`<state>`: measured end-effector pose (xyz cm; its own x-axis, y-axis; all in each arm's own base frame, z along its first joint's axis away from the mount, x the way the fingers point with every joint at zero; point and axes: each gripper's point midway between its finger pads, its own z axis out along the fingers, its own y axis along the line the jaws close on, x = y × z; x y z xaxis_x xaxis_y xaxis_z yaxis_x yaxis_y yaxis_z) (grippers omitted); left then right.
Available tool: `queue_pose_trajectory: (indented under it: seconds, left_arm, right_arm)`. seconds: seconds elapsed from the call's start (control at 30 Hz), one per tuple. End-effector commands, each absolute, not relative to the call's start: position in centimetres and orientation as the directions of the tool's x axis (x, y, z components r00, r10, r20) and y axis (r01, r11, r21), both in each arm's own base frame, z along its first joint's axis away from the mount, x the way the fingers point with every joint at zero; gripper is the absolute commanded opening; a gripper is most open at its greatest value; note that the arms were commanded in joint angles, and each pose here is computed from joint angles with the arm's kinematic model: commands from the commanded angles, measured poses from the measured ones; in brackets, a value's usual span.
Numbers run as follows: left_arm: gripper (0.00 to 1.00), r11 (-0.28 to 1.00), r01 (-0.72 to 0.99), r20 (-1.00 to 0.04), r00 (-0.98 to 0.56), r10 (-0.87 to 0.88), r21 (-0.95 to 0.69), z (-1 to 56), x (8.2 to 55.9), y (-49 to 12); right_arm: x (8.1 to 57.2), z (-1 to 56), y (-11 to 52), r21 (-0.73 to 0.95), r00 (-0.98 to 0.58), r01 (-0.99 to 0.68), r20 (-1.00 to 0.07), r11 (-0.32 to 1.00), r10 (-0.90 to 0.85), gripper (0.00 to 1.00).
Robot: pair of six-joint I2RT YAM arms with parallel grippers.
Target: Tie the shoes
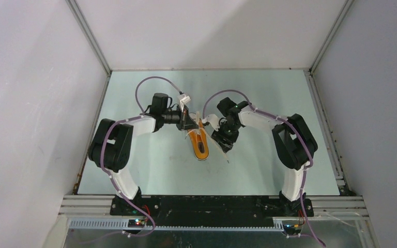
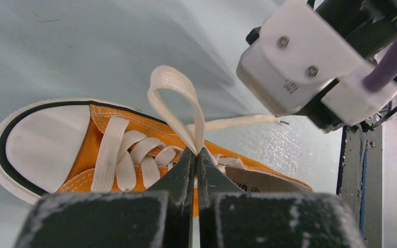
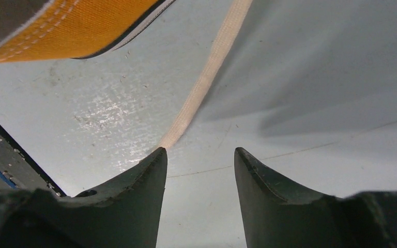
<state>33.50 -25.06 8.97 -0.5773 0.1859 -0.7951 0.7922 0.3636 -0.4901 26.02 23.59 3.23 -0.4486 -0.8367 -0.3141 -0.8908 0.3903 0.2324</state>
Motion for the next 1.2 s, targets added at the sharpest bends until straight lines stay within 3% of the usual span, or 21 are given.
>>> queue_pose_trajectory:
  seconds: [0.0,0.2,0.3,0.53,0.57,0.67,0.8,1.17]
  left_arm:
    - [0.0,0.34,0.811,-0.807,-0.557,0.197,-0.477,9.6,34.0,-25.0]
    - [0.0,0.356,0.781,-0.777,-0.599,0.193,-0.513,9.1,34.2,-24.7]
    - [0.0,0.357,0.771,-0.768,-0.612,0.187,-0.527,9.1,34.3,-24.8]
    - [0.0,0.358,0.73,-0.73,-0.663,0.165,-0.582,8.5,34.0,-25.0]
    - [0.0,0.358,0.727,-0.726,-0.667,0.166,-0.586,8.4,33.9,-25.0]
    - [0.0,0.338,0.736,-0.728,-0.662,0.178,-0.587,8.5,33.8,-25.0]
    - [0.0,0.269,0.781,-0.748,-0.621,0.234,-0.564,9.2,33.4,-24.9]
    - [0.0,0.124,0.843,-0.75,-0.526,0.401,-0.524,9.7,32.4,-24.1]
  right_arm:
    - [25.3,1.8,23.7,0.225,-0.461,-0.884,-0.274,0.41,-0.844,0.55]
    - [24.2,1.0,24.4,0.241,-0.469,-0.878,-0.263,0.413,-0.843,0.62]
    - [23.5,-0.4,24.3,0.205,-0.467,-0.881,-0.236,0.426,-0.852,0.6]
    - [27.1,-3.3,21.4,-0.015,-0.48,-0.871,-0.194,0.491,-0.856,0.03]
    - [27.7,-2.8,21.3,-0.015,-0.486,-0.866,-0.211,0.5,-0.848,0.0]
    - [28.8,-0.3,21.2,0.021,-0.492,-0.863,-0.26,0.504,-0.831,0.0]
    - [33.8,7.3,21.5,0.032,-0.484,-0.843,-0.479,0.537,-0.732,0.0]
    - [39.4,14.1,23.8,0.111,-0.5,-0.816,-0.629,0.567,-0.596,0.0]
